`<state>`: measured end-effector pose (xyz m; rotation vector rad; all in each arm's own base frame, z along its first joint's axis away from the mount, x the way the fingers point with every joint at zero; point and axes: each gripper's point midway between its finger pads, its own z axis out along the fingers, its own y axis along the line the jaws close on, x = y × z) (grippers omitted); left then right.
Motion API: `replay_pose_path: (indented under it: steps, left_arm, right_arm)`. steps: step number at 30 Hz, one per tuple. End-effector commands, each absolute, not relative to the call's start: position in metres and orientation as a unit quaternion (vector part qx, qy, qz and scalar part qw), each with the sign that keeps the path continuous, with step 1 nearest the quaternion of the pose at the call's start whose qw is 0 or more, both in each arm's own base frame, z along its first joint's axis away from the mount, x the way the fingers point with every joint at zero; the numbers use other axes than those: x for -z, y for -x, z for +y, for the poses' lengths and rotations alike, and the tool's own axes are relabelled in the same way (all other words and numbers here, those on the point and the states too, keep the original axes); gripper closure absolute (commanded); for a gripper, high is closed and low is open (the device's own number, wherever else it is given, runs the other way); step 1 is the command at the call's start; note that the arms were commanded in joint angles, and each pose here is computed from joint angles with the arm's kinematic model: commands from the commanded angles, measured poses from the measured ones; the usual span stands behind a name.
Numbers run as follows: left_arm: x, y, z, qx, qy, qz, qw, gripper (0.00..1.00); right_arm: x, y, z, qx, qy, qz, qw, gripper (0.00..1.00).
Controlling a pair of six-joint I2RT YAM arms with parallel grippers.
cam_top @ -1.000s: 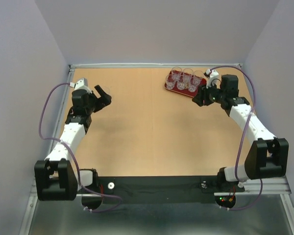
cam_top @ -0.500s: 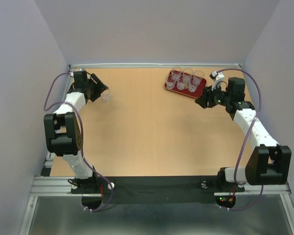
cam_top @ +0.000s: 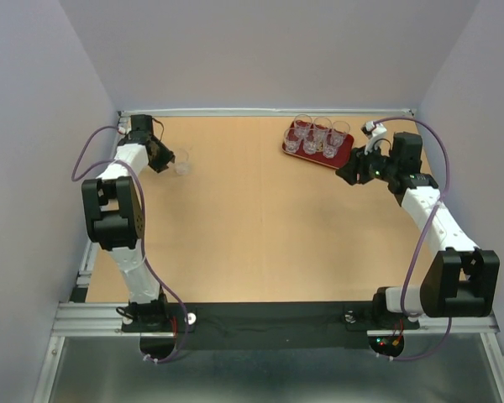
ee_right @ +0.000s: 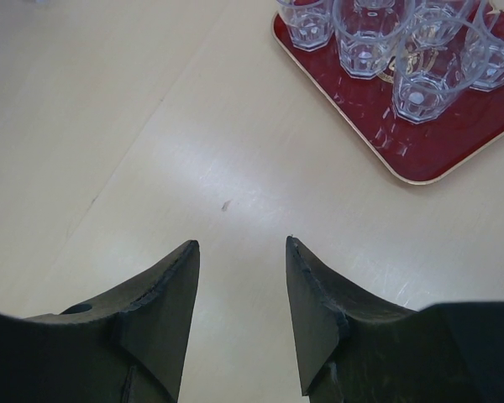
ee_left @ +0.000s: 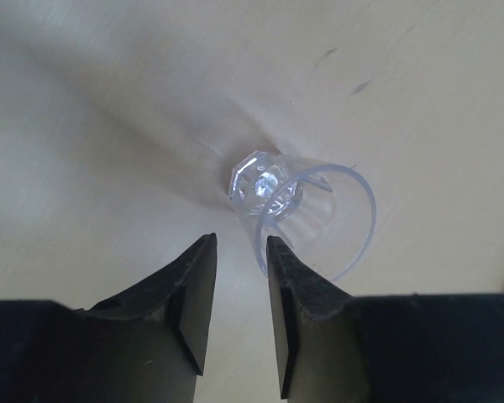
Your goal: Place the glasses into the tray
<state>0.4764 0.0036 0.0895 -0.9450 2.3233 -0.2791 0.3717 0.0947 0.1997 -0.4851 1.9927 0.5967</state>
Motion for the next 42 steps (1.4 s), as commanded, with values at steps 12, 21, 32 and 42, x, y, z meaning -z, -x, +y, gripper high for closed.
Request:
replay_pose_path:
  steps: [12,21,32,42]
  left_arm:
    - [-0.112,-0.501,0.007,0.099,0.321,0.88,0.334,1.0]
    - [-0.161,-0.482,-0.096,0.233,0.098,0.882,0.398,1.0]
    - [-0.18,-0.422,-0.273,0.304,-0.045,0.861,0.405,1.0]
    - [-0.186,-0.394,-0.348,0.213,-0.01,0.86,0.464,1.0]
  right_arm:
    - [-0.209,-0.375,0.085,-0.24,0.192,0.806,0.506,0.49]
    - [-0.208,-0.37,0.091,-0.259,0.208,0.799,0.501,0.48]
    - [-0.207,-0.352,0.12,-0.374,0.219,0.783,0.446,0.41]
    - [-0.194,-0.355,0.133,-0.371,0.199,0.805,0.419,0.24]
